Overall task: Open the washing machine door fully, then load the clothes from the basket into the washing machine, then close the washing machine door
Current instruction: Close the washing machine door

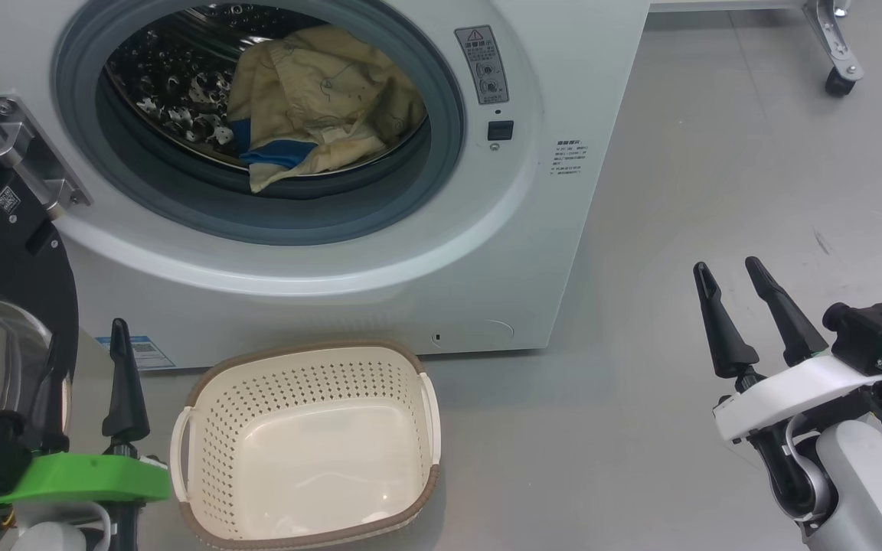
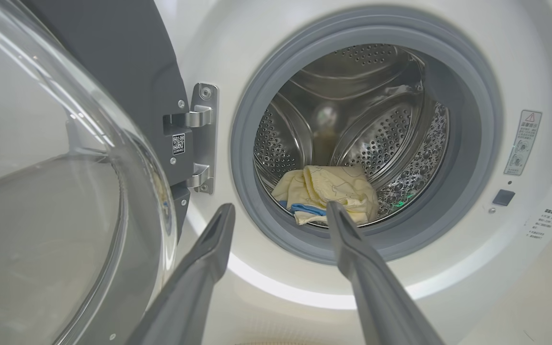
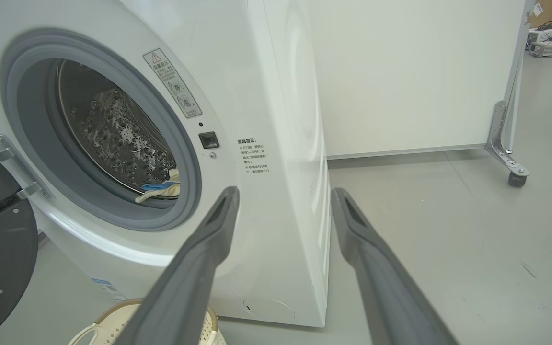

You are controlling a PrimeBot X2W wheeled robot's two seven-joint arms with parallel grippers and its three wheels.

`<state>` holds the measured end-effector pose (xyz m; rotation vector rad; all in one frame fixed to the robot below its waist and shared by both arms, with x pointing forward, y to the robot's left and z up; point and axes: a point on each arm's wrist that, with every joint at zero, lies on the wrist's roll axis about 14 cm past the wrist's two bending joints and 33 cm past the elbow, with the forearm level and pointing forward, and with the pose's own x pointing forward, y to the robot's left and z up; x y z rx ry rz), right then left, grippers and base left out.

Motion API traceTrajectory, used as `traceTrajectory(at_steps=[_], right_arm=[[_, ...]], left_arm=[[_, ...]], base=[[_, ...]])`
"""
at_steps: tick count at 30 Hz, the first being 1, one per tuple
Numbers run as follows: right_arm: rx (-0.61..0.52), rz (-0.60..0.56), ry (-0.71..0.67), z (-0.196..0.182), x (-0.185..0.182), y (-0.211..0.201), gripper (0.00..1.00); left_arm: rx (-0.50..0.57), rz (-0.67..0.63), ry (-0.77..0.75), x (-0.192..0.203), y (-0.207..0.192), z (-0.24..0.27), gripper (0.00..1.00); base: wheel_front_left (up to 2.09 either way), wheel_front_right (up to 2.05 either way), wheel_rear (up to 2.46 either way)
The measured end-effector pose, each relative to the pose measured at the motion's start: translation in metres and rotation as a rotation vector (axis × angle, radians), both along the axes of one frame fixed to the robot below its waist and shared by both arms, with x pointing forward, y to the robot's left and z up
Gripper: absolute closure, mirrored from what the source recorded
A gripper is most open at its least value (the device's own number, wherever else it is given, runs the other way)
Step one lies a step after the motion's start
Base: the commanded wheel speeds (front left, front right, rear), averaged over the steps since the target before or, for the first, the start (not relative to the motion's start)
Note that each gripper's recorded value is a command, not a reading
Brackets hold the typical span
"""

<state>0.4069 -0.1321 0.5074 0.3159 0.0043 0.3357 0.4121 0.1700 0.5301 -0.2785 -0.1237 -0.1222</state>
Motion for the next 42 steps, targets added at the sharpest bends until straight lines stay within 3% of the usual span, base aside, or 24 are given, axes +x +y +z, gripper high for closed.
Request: traceTrajectory(at_steps=[24, 42], right_arm=[[-0.007, 0.007, -0.007, 0.0024, -0.0017, 0.0009, 0.00], [-0.007, 0.002, -0.007, 0.0026, -0.0015, -0.0008, 0.00]], left_arm=[[0.013, -0.003, -0.004, -0.0071, -0.0013, 0.0006, 0.00], [0.013, -0.005, 0.006, -0.0090, -0.0018, -0.0030, 0.00]], base=[[-0.67, 0.67, 0.00], [-0.14, 0.14, 0.00]])
